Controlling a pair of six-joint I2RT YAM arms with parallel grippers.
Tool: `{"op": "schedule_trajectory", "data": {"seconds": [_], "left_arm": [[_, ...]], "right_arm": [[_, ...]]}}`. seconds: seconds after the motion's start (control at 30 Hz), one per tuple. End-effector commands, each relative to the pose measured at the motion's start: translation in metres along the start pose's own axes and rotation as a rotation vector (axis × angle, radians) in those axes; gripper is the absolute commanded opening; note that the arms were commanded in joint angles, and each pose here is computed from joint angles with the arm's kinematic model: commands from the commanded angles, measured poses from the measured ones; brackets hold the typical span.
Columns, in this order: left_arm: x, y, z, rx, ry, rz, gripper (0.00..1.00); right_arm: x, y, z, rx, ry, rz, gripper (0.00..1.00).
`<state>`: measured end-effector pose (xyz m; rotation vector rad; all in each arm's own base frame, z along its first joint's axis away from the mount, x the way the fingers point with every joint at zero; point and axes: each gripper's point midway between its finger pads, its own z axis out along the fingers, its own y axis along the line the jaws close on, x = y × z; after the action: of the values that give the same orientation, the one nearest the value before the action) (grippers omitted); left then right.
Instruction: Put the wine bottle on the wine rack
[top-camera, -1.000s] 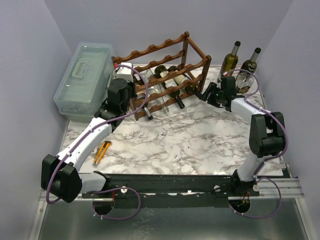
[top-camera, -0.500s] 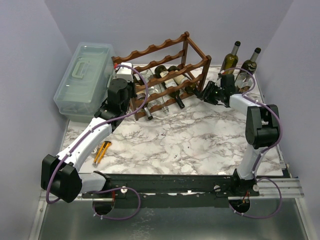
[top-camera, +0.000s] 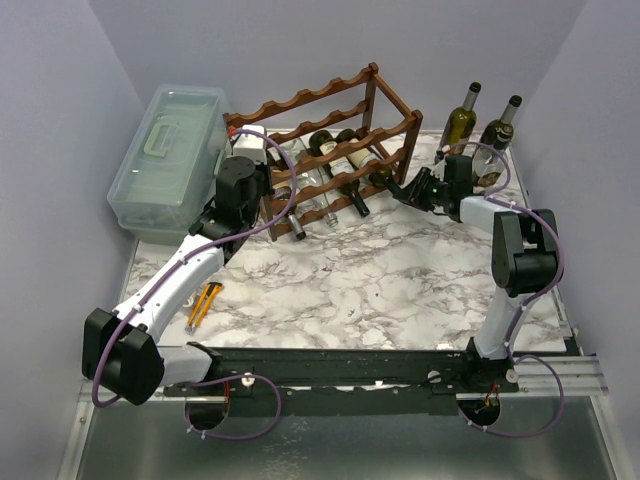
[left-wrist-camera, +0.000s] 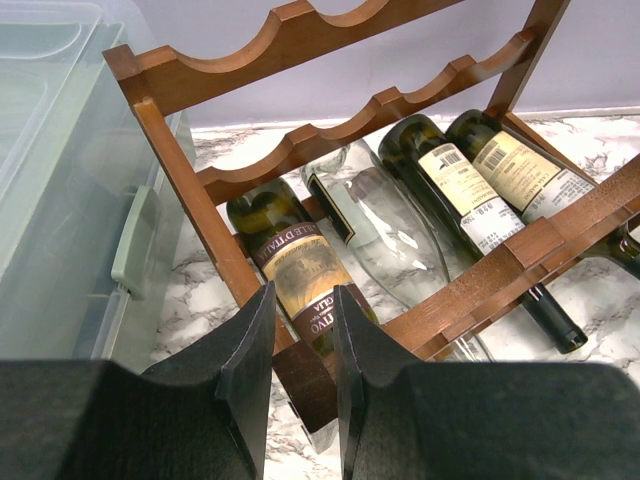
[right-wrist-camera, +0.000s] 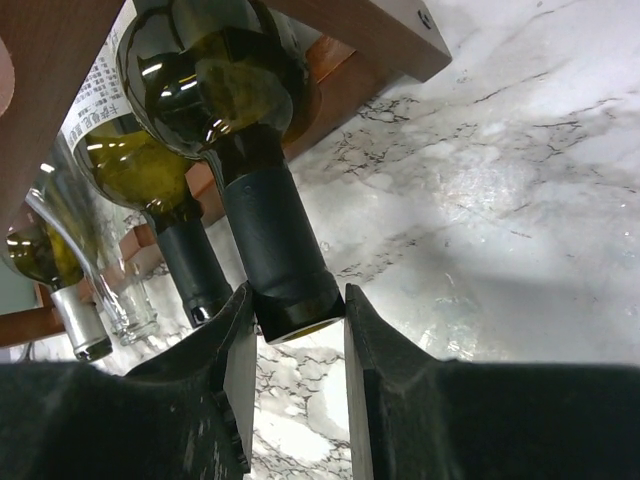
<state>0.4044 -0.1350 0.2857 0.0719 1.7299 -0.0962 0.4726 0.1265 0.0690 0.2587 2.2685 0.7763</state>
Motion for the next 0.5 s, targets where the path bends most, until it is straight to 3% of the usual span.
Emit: {"op": "schedule_trajectory", "data": {"seconds": [0.0,0.47], "left_arm": [[0.029,-0.011,0.003,0.044,0.094,0.032,0.27],[0.029,-0.009,0.003,0.037,0.093,0.035,0.23]], "right_arm": [[0.024,-0.017,0.014,0.015,0.038,0.04,0.02],[0.043,-0.014,0.01,-0.034,0.03,0.124,0.01]]}}
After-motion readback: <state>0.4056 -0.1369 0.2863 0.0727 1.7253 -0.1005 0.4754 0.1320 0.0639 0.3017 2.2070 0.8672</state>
